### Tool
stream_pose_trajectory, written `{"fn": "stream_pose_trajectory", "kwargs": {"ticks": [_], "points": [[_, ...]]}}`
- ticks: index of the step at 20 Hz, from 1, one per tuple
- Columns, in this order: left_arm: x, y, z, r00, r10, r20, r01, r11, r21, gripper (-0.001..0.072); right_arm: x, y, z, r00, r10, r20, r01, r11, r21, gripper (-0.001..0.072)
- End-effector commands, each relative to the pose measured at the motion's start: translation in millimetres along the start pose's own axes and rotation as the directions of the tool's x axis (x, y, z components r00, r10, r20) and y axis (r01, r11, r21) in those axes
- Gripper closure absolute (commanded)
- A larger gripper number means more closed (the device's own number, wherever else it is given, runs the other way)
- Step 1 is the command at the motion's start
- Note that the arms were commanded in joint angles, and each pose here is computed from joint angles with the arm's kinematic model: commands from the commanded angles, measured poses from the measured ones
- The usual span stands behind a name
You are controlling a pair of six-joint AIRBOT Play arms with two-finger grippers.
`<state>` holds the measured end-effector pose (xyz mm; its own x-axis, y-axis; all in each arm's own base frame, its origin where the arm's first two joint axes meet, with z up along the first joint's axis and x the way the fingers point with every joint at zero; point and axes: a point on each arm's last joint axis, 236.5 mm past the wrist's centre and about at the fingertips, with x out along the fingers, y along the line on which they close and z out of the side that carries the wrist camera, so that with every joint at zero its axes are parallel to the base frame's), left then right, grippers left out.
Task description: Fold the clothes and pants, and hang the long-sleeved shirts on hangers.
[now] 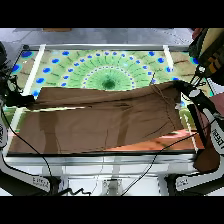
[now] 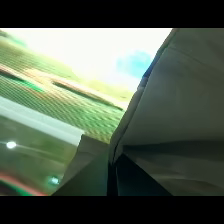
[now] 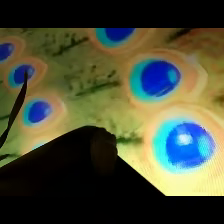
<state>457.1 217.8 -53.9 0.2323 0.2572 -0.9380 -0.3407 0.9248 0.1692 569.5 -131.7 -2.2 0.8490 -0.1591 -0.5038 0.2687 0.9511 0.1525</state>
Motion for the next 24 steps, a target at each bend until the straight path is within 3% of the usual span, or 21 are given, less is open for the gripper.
{"fn": "stream_pose_trajectory", "kwargs": {"ticks": [1, 2, 3, 4, 10, 12, 13, 14, 15, 16, 17, 18, 21, 24], "points": [[5, -3, 2, 1.000, -0.005, 0.009, 0.005, 0.999, -0.032, 0.0654, 5, 3, 7, 0.999, -0.006, 0.031, 0.006, 1.000, -0.001, 0.0625], [5, -7, 1, 1.000, -0.013, 0.004, 0.013, 0.999, -0.033, 0.0420, 5, 3, 7, 1.000, -0.004, 0.029, 0.004, 1.000, -0.003, 0.0397], [5, -9, 2, 1.000, -0.014, 0.005, 0.014, 0.999, -0.029, 0.0103, 5, 3, 7, 1.000, -0.005, 0.030, 0.005, 1.000, -0.003, 0.0185], [4, -10, 3, 1.000, -0.015, 0.008, 0.015, 1.000, -0.026, 0.0008, 4, 3, 7, 1.000, 0.000, 0.022, 0.000, 1.000, -0.002, 0.0182], [-17, -6, 11, 0.999, -0.009, 0.050, 0.011, 1.000, -0.029, 0.0009, -19, -15, 3, 0.996, 0.032, -0.080, -0.029, 0.999, 0.034, 0.0202], [-28, -4, 16, 0.997, -0.004, 0.073, 0.007, 0.999, -0.031, 0.0009, -35, -44, -13, 0.982, 0.041, -0.184, -0.018, 0.992, 0.129, 0.0232], [-34, -3, 16, 0.997, -0.004, 0.079, 0.006, 0.999, -0.033, 0.0012, -44, -59, -28, 0.965, 0.057, -0.255, -0.010, 0.983, 0.181, 0.0238], [-40, -1, 14, 0.997, -0.002, 0.073, 0.005, 0.999, -0.035, 0.0126, -57, -71, -51, 0.932, 0.088, -0.351, -0.009, 0.975, 0.221, 0.0260], [-46, 2, 10, 0.998, 0.005, 0.062, -0.003, 1.000, -0.031, 0.0458, -72, -85, -73, 0.890, 0.110, -0.443, -0.002, 0.972, 0.237, 0.0272], [-53, 5, 10, 0.998, 0.008, 0.067, -0.008, 1.000, -0.001, 0.0697, -87, -96, -88, 0.853, 0.129, -0.506, 0.003, 0.968, 0.252, 0.0378], [-63, 8, 11, 0.997, 0.011, 0.079, -0.013, 0.999, 0.031, 0.0691, -101, -103, -99, 0.819, 0.160, -0.551, 0.009, 0.957, 0.291, 0.0599], [-73, 10, 12, 0.996, 0.013, 0.092, -0.018, 0.999, 0.049, 0.0691, -115, -108, -109, 0.785, 0.194, -0.588, 0.013, 0.944, 0.330, 0.0677], [-104, 17, -1, 0.997, 0.019, 0.079, -0.029, 0.991, 0.133, 0.0691, -153, -112, -116, 0.725, 0.253, -0.641, -0.005, 0.932, 0.362, 0.0675], [-119, 29, -57, 0.996, 0.008, -0.089, 0.005, 0.990, 0.143, 0.0691, -192, -124, -121, 0.739, 0.211, -0.640, 0.031, 0.938, 0.346, 0.0675]]}}
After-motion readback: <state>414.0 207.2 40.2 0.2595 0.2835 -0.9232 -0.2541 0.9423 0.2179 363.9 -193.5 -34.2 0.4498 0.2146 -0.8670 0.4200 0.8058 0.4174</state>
